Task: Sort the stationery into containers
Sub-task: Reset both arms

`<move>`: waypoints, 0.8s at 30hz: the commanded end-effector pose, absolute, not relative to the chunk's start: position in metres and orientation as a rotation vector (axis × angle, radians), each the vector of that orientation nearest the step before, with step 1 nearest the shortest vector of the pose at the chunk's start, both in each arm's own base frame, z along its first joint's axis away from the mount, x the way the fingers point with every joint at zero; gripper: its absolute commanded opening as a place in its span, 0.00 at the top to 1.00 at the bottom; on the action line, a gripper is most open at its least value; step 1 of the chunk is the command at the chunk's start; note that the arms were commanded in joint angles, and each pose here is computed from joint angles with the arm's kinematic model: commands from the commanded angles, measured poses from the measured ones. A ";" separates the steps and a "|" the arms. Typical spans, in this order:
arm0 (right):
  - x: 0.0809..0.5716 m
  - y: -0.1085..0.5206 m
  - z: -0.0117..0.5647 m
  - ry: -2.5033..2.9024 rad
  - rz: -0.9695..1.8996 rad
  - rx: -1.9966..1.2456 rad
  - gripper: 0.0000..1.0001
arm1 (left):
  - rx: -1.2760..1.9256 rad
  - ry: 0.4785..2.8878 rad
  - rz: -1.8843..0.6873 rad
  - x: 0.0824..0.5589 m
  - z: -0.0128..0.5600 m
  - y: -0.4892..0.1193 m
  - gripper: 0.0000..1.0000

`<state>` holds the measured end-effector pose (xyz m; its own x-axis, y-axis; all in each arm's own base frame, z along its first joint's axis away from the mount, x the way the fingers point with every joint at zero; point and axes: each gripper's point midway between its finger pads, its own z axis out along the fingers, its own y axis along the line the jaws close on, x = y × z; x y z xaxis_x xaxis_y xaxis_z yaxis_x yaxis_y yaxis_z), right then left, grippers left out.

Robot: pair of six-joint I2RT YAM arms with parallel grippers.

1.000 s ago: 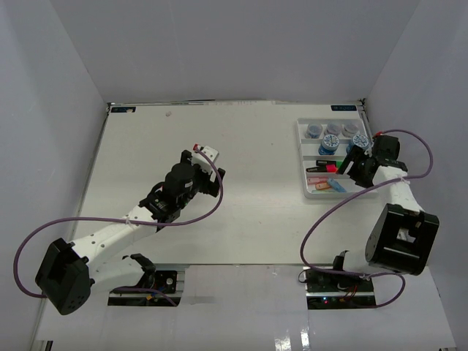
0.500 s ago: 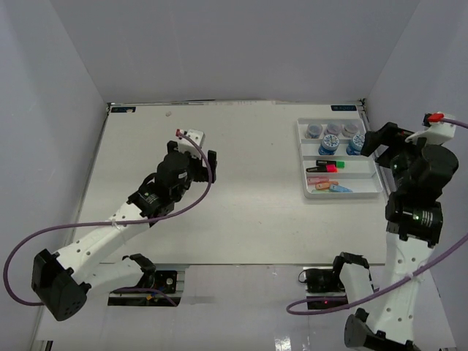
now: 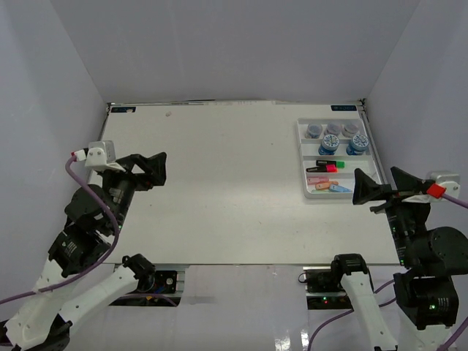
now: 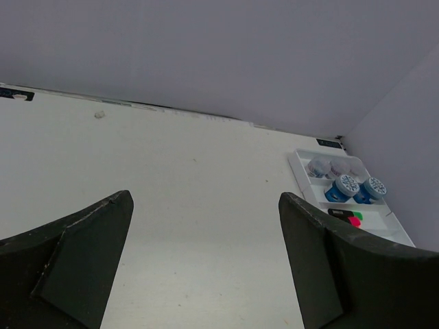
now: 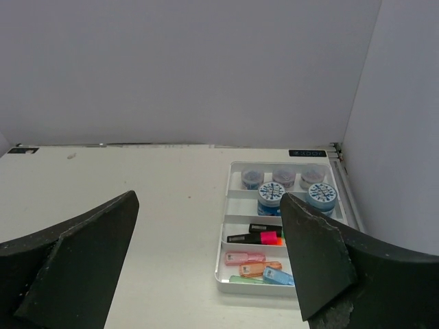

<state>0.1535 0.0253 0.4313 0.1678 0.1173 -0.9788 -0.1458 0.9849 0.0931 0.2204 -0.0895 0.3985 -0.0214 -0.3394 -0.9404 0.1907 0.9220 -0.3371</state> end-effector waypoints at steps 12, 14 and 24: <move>0.128 0.005 0.365 1.345 0.056 -0.075 0.10 | -0.076 1.645 -0.294 0.190 0.320 -0.053 0.02; 0.129 0.002 0.358 1.344 0.043 -0.061 0.10 | -0.076 1.658 -0.293 0.190 0.309 -0.054 0.02; 0.143 0.003 0.337 1.375 0.032 -0.060 0.10 | -0.099 1.672 -0.298 0.189 0.292 -0.053 0.02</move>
<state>0.1428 0.0058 0.3259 0.1410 -0.0087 -0.9900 -0.0715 0.9973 -0.0190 0.1888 -0.0535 0.2964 -0.1190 -0.2359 -0.9645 0.1203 0.9608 -0.2499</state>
